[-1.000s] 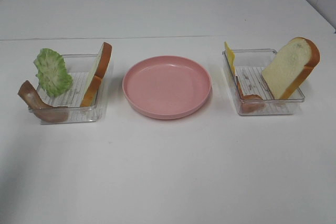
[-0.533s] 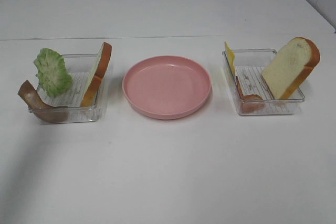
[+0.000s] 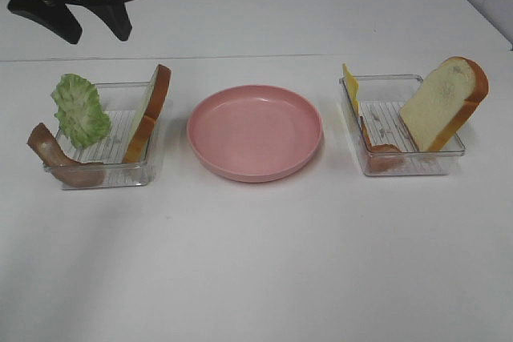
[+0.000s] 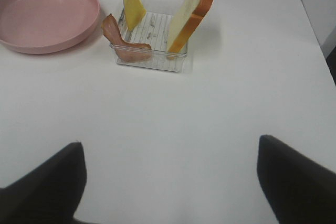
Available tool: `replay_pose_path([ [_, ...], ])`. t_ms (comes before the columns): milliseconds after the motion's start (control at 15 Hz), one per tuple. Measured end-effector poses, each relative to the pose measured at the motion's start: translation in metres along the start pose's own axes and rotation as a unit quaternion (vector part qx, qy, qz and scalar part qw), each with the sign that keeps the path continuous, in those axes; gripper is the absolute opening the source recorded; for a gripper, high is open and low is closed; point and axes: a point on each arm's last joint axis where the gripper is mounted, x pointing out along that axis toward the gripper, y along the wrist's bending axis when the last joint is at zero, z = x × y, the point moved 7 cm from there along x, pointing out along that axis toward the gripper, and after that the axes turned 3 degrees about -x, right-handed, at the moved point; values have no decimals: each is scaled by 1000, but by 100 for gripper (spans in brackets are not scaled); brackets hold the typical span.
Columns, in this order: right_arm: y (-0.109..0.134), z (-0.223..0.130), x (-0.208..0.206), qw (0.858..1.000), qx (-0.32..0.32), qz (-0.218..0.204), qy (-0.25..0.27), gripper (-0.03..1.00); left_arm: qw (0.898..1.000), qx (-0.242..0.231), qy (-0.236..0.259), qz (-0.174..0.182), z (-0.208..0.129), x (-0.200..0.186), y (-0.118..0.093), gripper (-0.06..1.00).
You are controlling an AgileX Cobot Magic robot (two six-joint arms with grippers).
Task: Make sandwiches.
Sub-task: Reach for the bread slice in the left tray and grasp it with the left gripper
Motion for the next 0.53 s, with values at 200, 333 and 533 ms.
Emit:
replay_pose_path([
  [200,0,0,0,1000,0,0,0,78,998,9,27,50,11,23,-16,62],
  [333,0,0,0,1000,0,0,0,78,998,9,30,61,18,41,-25,66],
  [533,0,0,0,1000,0,0,0,78,995,11,59,76,15,74,-22,68],
])
